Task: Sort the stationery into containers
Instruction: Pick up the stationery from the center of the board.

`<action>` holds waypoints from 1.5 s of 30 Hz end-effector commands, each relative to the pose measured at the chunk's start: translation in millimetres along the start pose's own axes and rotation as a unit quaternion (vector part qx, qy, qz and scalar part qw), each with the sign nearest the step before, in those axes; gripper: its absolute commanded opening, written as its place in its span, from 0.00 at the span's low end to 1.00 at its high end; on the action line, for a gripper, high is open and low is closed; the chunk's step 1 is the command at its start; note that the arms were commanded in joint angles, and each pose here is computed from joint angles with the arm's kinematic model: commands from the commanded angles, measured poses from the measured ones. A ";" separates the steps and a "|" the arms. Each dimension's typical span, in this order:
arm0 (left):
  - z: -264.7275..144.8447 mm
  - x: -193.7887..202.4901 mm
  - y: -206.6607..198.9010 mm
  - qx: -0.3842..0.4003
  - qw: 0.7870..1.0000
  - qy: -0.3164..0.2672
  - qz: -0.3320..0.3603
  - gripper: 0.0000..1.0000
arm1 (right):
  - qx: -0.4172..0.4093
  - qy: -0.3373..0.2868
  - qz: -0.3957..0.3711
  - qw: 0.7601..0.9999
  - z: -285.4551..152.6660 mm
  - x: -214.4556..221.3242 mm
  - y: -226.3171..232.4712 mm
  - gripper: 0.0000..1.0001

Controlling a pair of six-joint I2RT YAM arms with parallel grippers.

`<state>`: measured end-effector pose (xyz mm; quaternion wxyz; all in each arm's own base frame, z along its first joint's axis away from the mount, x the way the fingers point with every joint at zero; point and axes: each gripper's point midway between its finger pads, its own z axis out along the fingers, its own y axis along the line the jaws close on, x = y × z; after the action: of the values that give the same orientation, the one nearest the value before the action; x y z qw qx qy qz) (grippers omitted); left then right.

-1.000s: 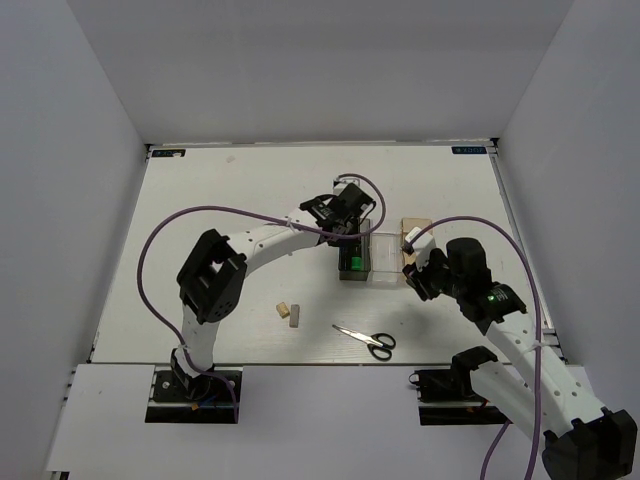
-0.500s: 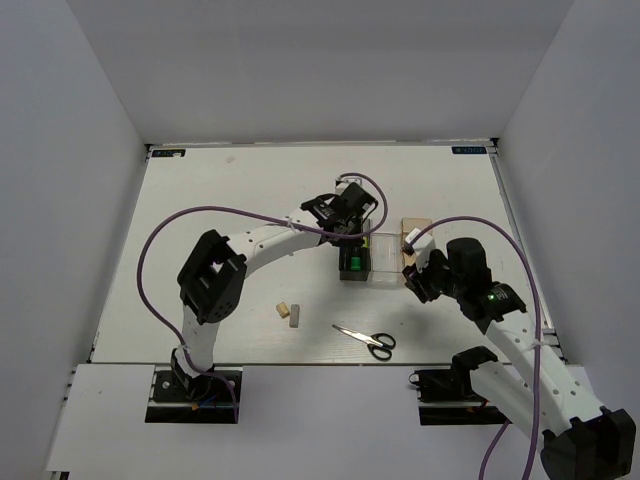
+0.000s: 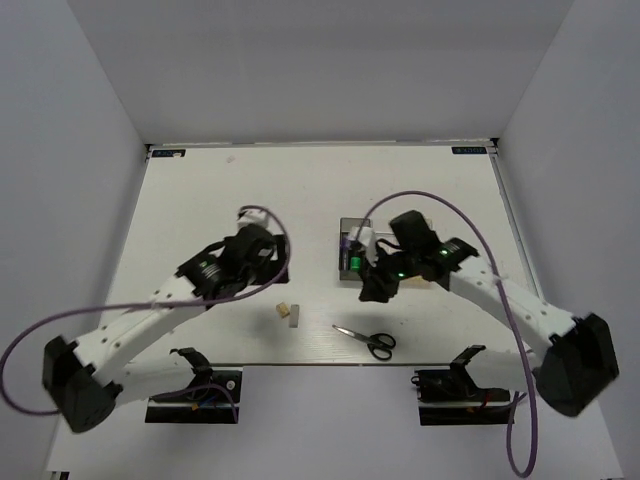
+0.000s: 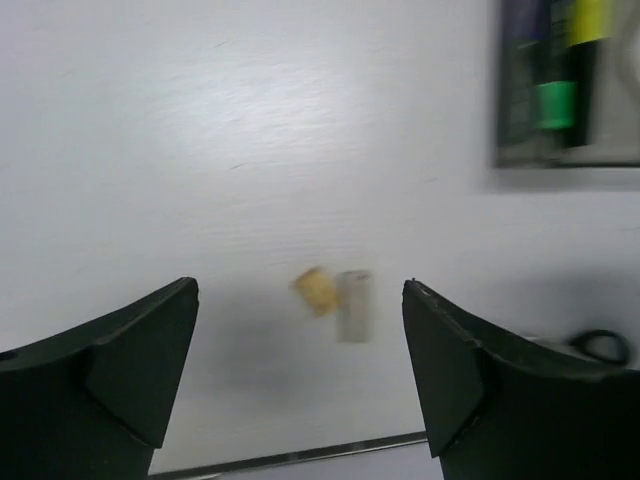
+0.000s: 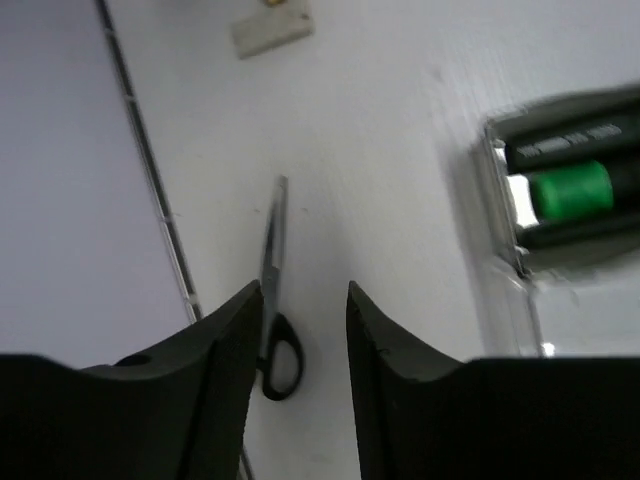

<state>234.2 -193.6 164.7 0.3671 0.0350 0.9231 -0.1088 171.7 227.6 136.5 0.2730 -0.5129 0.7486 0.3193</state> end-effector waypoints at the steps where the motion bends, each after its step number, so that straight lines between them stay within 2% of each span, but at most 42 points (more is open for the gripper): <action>1: -7.0 57.1 84.0 -0.121 0.992 0.035 -0.005 0.94 | -0.045 0.040 0.000 0.998 31.2 -26.3 30.1 0.46; 2: -21.1 46.6 97.7 -0.123 0.992 -0.009 -0.037 0.94 | -0.047 0.049 0.010 0.998 37.6 -30.8 34.6 0.48; 3: -20.4 64.6 113.9 -0.144 0.989 0.004 -0.036 0.94 | -0.037 0.057 0.016 0.998 49.6 -42.9 30.2 0.48; 4: -27.9 60.0 119.8 -0.145 0.988 -0.022 -0.054 0.94 | -0.032 0.066 0.028 0.997 57.3 -45.7 31.5 0.54; 5: -31.6 60.6 131.1 -0.163 0.984 -0.033 -0.068 0.94 | -0.048 0.113 0.047 0.991 83.0 -29.4 46.1 0.58; 6: -39.5 57.9 137.9 -0.160 0.981 -0.063 -0.087 0.94 | -0.033 0.110 0.051 0.992 90.2 -39.0 43.8 0.58; 7: -39.3 61.2 145.1 -0.170 0.979 -0.069 -0.091 0.94 | -0.027 0.109 0.089 0.990 99.1 -47.3 50.6 0.63; 9: -46.6 59.7 155.6 -0.178 0.974 -0.098 -0.103 0.94 | 0.007 0.129 0.104 0.986 126.6 -42.4 46.5 0.69; 10: -47.0 61.9 158.9 -0.182 0.973 -0.103 -0.101 0.94 | 0.026 0.121 0.145 0.982 132.9 -51.3 46.3 0.71; 11: -50.1 61.2 164.2 -0.186 0.970 -0.118 -0.103 0.94 | 0.060 0.140 0.151 0.977 147.2 -39.7 36.3 0.73; 12: -49.1 63.9 166.0 -0.189 0.970 -0.117 -0.101 0.94 | 0.072 0.138 0.155 0.976 151.8 -46.3 36.7 0.73; 15: -53.5 62.9 169.9 -0.191 0.967 -0.131 -0.103 0.94 | 0.117 0.190 0.201 0.954 175.4 -27.9 32.9 0.73; 21: -56.4 68.9 175.7 -0.197 0.965 -0.134 -0.106 0.95 | 0.133 0.183 0.241 0.944 203.6 -33.9 40.5 0.67; 27: -54.7 67.6 170.3 -0.178 0.968 -0.140 -0.110 0.95 | 0.182 0.209 0.229 0.933 211.9 -14.6 33.0 0.60; 29: -52.4 69.0 168.9 -0.176 0.969 -0.135 -0.108 0.95 | 0.203 0.218 0.218 0.929 211.3 -2.9 28.0 0.59; 33: -53.6 67.7 167.7 -0.169 0.969 -0.141 -0.112 0.95 | 0.253 0.232 0.179 0.922 205.1 17.1 15.5 0.50; 41: -52.7 67.4 164.9 -0.161 0.970 -0.142 -0.114 0.95 | 0.261 0.293 0.151 0.907 178.9 42.5 12.3 0.50; 45: -52.0 69.2 164.8 -0.159 0.971 -0.140 -0.114 0.95 | 0.241 0.308 0.147 0.909 172.7 48.7 20.5 0.50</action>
<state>171.7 -20.9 126.7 0.4770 -0.1444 0.8669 -0.0007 167.6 387.6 17.0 0.1628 -0.3646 0.9142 0.0687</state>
